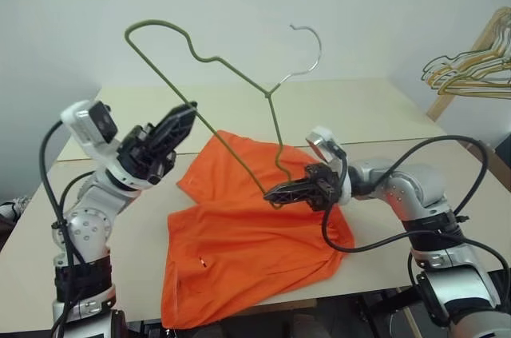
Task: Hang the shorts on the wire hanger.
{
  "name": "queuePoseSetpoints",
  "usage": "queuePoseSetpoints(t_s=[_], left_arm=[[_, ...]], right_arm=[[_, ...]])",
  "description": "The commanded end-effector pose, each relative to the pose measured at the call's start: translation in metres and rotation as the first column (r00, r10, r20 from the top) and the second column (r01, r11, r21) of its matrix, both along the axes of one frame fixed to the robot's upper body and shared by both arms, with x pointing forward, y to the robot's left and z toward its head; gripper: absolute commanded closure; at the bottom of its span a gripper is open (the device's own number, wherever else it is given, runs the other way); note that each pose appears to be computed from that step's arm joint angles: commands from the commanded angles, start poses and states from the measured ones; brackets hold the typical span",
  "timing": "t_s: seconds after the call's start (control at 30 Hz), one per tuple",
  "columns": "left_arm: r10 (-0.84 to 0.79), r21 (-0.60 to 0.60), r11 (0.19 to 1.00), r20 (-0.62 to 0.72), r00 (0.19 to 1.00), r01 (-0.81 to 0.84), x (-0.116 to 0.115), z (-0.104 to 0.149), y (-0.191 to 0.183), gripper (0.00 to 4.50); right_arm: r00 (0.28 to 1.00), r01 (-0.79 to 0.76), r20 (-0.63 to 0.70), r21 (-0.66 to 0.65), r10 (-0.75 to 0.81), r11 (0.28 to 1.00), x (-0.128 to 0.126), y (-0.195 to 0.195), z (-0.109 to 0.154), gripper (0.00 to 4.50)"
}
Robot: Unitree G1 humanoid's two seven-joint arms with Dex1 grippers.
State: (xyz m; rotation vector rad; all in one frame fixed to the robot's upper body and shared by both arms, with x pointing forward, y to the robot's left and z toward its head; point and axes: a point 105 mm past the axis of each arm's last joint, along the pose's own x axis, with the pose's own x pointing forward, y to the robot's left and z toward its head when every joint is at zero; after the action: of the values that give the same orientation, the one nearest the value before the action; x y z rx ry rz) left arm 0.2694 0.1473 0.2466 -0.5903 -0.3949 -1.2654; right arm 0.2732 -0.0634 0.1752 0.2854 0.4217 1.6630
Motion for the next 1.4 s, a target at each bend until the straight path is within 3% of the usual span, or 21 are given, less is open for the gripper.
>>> queuePoseSetpoints(t_s=[0.03, 0.2, 0.33, 0.47, 0.6, 0.67, 0.87, 1.07, 1.4], left_arm=[[0.028, 0.184, 0.983, -0.088, 0.996, -0.011, 0.007, -0.031, -0.011, 1.82], [-0.054, 0.516, 0.851, -0.104, 0.993, 0.100, -0.016, -0.086, -0.019, 0.05], [-0.085, 0.618, 0.779, -0.059, 0.995, 0.103, -0.019, -0.092, -0.021, 0.02], [-0.141, 0.674, 0.729, -0.017, 0.990, 0.115, -0.021, -0.094, -0.028, 0.02], [-0.175, 0.738, 0.666, 0.009, 0.985, 0.112, -0.027, -0.102, -0.033, 0.02], [-0.182, 0.760, 0.640, 0.010, 0.983, 0.110, -0.029, -0.107, -0.033, 0.02], [-0.180, 0.780, 0.616, 0.006, 0.984, 0.108, -0.032, -0.114, -0.032, 0.02], [-0.189, 0.768, 0.629, 0.002, 0.982, 0.120, -0.036, -0.113, -0.038, 0.02], [-0.166, 0.780, 0.616, -0.010, 0.986, 0.112, -0.044, -0.115, -0.031, 0.02]], right_arm=[[0.997, 0.066, 0.031, 0.106, -0.070, 0.992, 0.003, -0.007, 0.026, 4.50], [0.955, 0.296, -0.042, 0.065, -0.294, 0.953, 0.009, -0.047, 0.026, 4.50], [0.857, 0.513, 0.012, -0.121, -0.516, 0.850, -0.007, -0.103, 0.000, 4.50], [0.780, 0.572, -0.043, -0.353, -0.624, 0.740, -0.031, -0.146, -0.031, 4.50], [0.708, 0.503, -0.289, -0.434, -0.644, 0.747, -0.065, -0.179, -0.041, 4.50], [0.624, 0.496, -0.422, -0.437, -0.658, 0.751, -0.076, -0.195, -0.042, 4.50], [0.484, 0.449, -0.510, -0.553, -0.711, 0.702, -0.101, -0.231, -0.057, 4.50], [0.476, 0.373, -0.488, -0.642, -0.732, 0.670, -0.101, -0.238, -0.077, 4.50], [0.546, 0.279, -0.527, -0.619, -0.651, 0.735, -0.099, -0.224, -0.085, 4.50]])
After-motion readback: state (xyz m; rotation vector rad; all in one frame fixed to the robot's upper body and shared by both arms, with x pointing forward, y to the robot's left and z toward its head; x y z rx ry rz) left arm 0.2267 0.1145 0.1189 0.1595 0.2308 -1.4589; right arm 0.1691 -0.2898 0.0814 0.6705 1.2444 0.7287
